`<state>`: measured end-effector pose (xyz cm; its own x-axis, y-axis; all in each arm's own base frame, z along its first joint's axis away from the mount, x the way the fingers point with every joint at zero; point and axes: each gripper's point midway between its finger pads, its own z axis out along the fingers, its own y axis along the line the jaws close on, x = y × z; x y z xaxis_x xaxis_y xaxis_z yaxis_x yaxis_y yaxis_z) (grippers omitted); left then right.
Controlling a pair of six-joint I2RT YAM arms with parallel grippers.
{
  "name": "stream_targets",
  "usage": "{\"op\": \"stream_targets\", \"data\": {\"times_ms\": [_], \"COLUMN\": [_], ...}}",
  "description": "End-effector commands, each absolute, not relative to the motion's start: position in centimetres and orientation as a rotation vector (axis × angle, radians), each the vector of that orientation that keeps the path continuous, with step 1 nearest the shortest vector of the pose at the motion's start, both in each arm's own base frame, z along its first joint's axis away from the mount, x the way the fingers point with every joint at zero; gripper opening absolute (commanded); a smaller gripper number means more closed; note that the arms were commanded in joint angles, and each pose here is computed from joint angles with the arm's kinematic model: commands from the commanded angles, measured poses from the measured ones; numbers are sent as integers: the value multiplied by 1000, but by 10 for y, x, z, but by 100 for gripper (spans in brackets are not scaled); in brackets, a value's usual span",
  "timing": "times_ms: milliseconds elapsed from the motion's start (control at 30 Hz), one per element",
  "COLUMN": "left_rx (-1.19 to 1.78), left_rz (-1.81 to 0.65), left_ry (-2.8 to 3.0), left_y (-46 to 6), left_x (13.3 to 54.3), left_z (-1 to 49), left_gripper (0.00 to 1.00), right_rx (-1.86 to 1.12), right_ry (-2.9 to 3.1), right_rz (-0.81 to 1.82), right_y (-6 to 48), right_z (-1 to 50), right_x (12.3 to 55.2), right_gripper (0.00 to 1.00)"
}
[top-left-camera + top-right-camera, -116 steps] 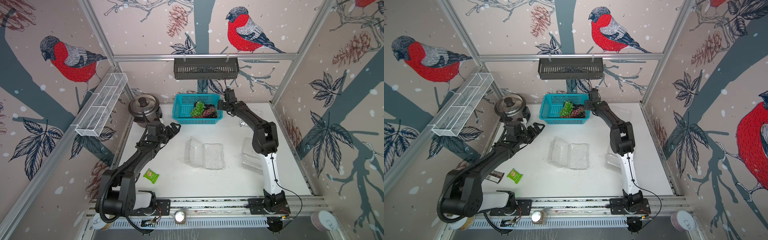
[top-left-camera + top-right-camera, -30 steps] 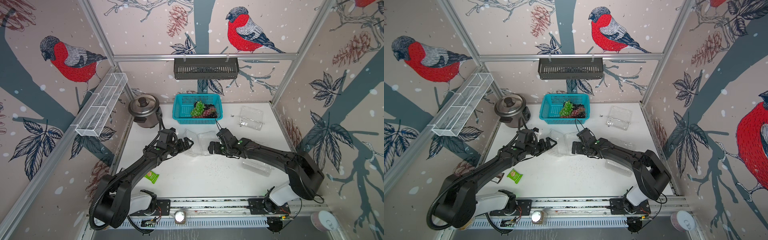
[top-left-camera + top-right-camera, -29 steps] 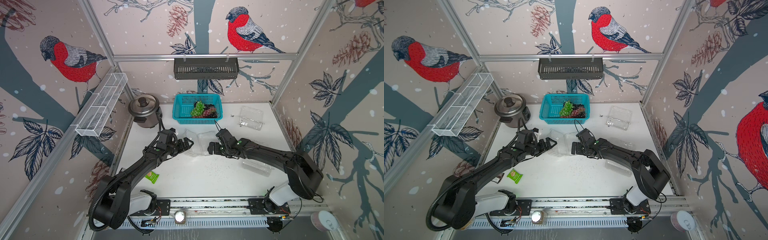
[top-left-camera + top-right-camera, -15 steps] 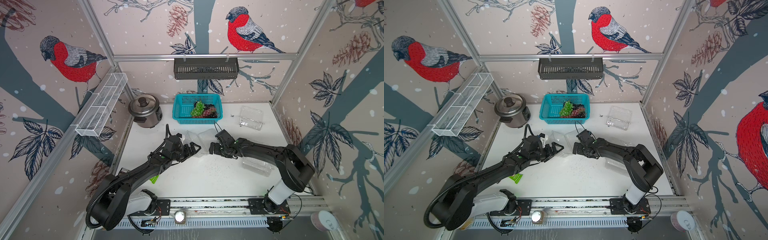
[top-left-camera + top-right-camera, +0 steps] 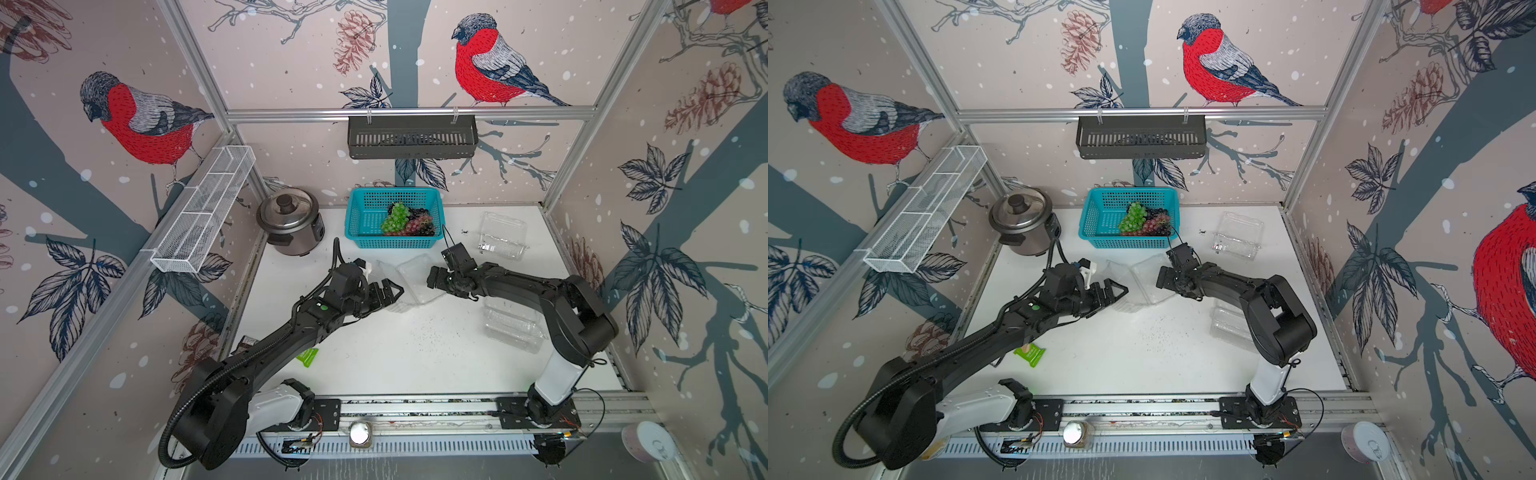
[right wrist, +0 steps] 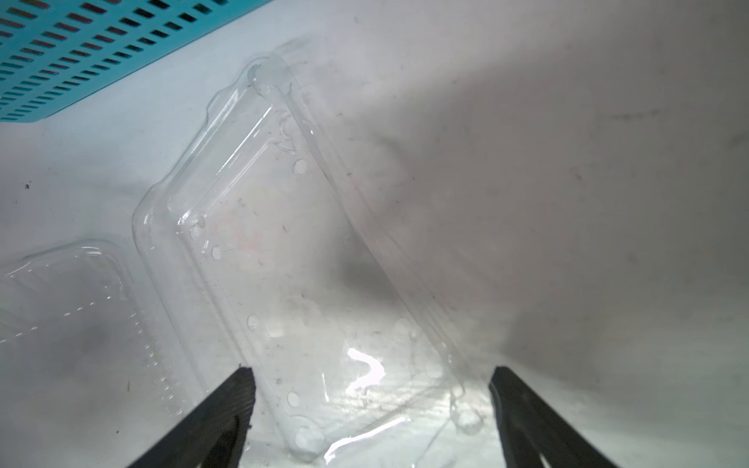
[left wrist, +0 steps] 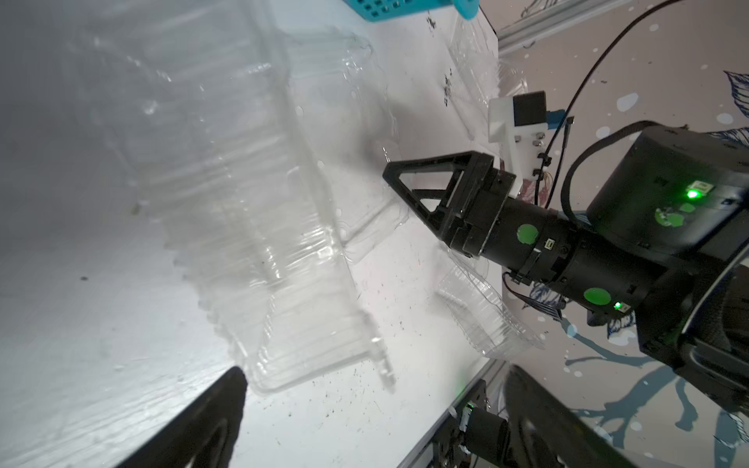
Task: Pack grapes into containers
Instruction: Move the packing box to the center of the board, then pick up the packing box from the center of the board.
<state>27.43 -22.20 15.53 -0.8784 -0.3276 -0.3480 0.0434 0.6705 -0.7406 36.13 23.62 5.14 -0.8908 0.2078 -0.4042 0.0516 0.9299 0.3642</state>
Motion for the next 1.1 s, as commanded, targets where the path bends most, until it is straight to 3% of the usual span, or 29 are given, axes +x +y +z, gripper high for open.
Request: {"op": "stream_targets", "data": {"times_ms": [0,167,300,467,600,867,1067], "left_rx": [-227,-220,-187,-128,-58,-27,-72], "left_rz": [-844,-763,-857,-883,-866,-857,-831], "left_ry": [2472,2291,2261,2255,2314,2489,2521], "left_y": [-181,-165,-189,-218,-240,-251,-235], "left_x": [279,305,331,367,379,356,334], "left_z": [152,190,211,225,209,144,123], "left_gripper": [98,98,98,98,98,98,98], "right_rx": [109,76,64,63,72,63,107], "right_ry": [2620,2605,2607,2594,2576,2552,2550], "right_rz": [357,249,202,236,272,371,537], "right_y": [230,222,218,220,221,233,251], "right_z": [53,51,49,57,69,87,97], "right_x": [368,370,367,359,353,336,312], "right_gripper": [83,71,69,73,82,99,100]}}
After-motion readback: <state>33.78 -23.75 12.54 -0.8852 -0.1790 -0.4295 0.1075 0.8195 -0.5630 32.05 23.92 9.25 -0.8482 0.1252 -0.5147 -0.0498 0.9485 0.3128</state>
